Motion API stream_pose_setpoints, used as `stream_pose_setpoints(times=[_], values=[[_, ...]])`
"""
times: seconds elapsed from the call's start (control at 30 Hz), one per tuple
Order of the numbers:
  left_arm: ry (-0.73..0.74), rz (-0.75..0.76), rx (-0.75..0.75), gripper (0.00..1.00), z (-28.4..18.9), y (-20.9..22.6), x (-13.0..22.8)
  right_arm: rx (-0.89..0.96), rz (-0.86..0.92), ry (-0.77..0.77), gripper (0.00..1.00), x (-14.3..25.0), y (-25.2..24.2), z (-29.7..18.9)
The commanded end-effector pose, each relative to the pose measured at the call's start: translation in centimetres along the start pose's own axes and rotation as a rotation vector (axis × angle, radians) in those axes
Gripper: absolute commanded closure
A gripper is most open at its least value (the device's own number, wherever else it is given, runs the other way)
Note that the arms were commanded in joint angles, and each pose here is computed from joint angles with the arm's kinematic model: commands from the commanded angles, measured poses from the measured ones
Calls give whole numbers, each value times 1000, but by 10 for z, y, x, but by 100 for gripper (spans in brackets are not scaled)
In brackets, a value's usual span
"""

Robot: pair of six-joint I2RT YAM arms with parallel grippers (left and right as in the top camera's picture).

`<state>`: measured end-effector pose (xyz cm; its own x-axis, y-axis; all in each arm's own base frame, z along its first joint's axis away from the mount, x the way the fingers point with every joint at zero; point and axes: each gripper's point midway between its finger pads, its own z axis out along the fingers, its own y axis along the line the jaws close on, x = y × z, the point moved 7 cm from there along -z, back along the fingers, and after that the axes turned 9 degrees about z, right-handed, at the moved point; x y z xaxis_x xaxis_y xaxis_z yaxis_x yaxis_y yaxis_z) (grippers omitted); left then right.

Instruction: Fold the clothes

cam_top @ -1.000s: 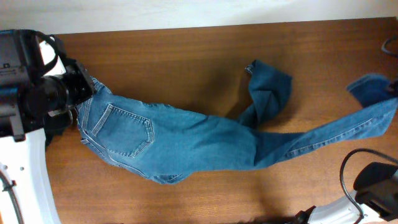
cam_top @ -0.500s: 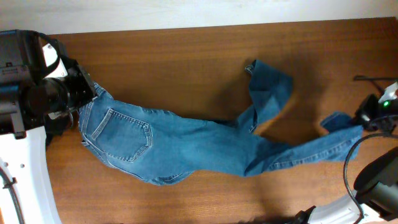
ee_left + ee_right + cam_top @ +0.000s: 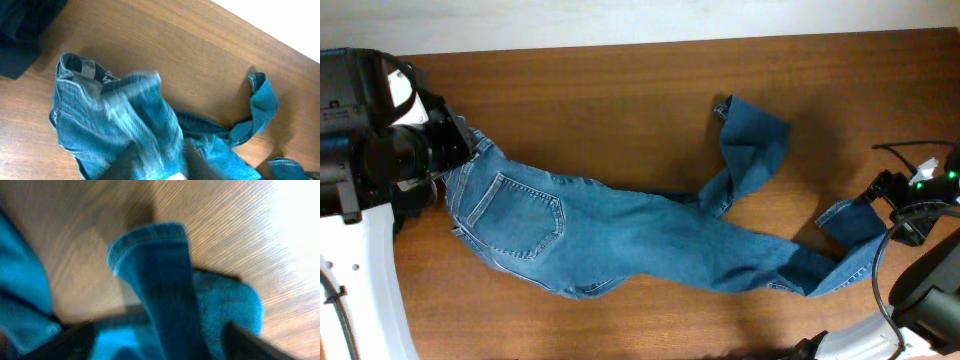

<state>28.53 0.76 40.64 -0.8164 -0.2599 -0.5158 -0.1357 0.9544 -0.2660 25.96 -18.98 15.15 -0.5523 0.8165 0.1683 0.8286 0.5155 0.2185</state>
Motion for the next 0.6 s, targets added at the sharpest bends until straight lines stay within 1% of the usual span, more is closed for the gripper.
stream_pose_setpoints(times=[0.0,0.03,0.07,0.13,0.3,0.4,0.43,0.57], values=[[-38,7,1,39,-9,0,-3,13,-11,-57,2,-8,3,-13],[-40,8,2,33,-9,-1,-3,8,-16,-65,1,-9,5,-16],[-41,8,2,30,-9,-1,-4,5,-26,-77,1,-11,9,-19],[-45,9,3,28,-9,-1,-4,12,-51,-107,1,-14,17,-28],[-47,9,3,27,-9,-1,-5,81,-133,-219,1,-18,43,-60],[-44,8,2,27,-9,-1,-4,68,-228,-273,1,-15,69,-78],[-44,8,2,27,-9,-1,-4,51,-287,-283,1,-11,82,-81],[-45,8,-13,27,-7,1,-6,29,-426,-312,1,2,120,-79]])
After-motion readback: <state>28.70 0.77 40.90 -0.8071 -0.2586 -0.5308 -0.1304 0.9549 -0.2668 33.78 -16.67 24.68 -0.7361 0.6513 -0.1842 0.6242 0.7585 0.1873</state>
